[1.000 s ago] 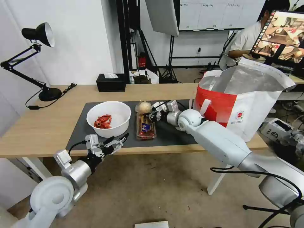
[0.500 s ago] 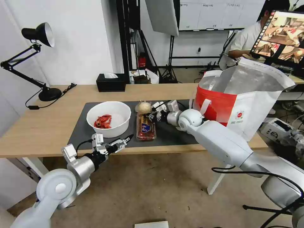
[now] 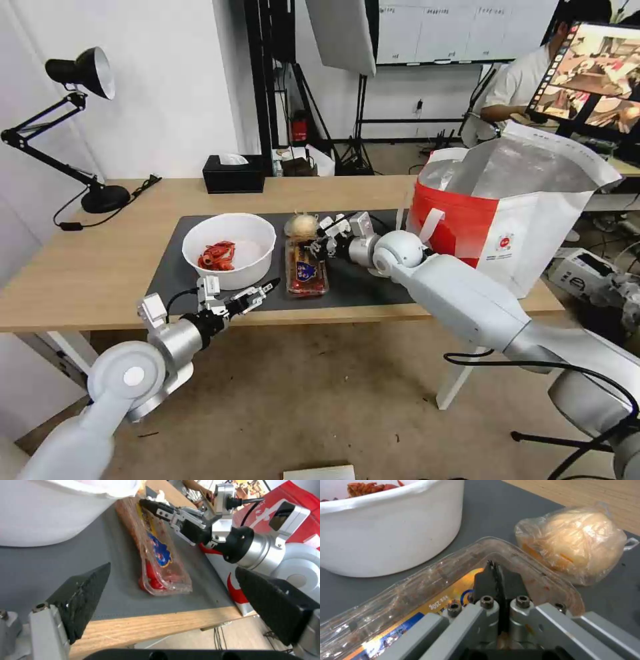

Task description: Pick up the trash from the table and place it into the takeout bag.

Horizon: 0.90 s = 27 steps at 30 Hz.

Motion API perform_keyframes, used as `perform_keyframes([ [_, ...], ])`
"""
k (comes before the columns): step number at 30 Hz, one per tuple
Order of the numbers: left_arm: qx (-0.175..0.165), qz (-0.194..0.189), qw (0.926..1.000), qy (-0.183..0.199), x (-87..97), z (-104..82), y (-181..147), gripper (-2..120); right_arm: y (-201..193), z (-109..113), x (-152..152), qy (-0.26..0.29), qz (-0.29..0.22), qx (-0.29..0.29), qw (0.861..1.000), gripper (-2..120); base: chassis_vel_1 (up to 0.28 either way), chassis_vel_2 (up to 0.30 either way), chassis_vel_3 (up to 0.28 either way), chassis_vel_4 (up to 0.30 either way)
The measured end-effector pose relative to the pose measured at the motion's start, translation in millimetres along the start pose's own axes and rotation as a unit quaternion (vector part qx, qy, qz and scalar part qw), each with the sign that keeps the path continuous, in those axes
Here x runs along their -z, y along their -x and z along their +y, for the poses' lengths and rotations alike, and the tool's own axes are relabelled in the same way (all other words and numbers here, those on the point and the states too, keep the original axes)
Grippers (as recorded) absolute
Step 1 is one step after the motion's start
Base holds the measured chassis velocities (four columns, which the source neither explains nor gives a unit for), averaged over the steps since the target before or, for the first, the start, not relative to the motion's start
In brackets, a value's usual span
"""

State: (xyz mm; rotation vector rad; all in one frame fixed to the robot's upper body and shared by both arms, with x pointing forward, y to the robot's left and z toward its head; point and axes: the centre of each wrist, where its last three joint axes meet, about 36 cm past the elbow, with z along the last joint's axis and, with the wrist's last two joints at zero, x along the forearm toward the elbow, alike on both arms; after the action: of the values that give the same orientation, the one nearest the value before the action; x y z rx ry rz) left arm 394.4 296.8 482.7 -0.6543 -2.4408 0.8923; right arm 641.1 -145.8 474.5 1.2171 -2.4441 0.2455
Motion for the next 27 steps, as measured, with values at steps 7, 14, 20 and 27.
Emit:
perform_keyframes([
  [7, -0.008, 0.017, 0.9997, -0.015, 6.0, 1.7, 12.5, 100, -1.9, -0.6, -0.4, -0.001, 0.0, 0.0, 1.0, 0, 0.0, 0.0, 0.0, 0.0],
  [14, -0.002, 0.034, 0.999, -0.027, 5.8, 6.3, 30.9, 100, -6.1, -2.8, -1.1, -0.002, 0.0, -0.002, 1.0, 0, 0.0, 0.0, 0.0, 0.0],
  [20, 0.0, 0.043, 0.9986, -0.031, 2.2, 5.5, 42.9, 100, -8.3, -5.2, -2.4, -0.002, 0.002, -0.005, 1.0, 0, 0.0, 0.0, 0.0, 0.0],
  [27, 0.015, 0.054, 0.9979, -0.032, 0.5, 4.6, 60.0, 100, -8.4, -4.9, -4.2, 0.0, 0.002, -0.004, 1.0, 0, 0.0, 0.0, 0.0, 0.0],
])
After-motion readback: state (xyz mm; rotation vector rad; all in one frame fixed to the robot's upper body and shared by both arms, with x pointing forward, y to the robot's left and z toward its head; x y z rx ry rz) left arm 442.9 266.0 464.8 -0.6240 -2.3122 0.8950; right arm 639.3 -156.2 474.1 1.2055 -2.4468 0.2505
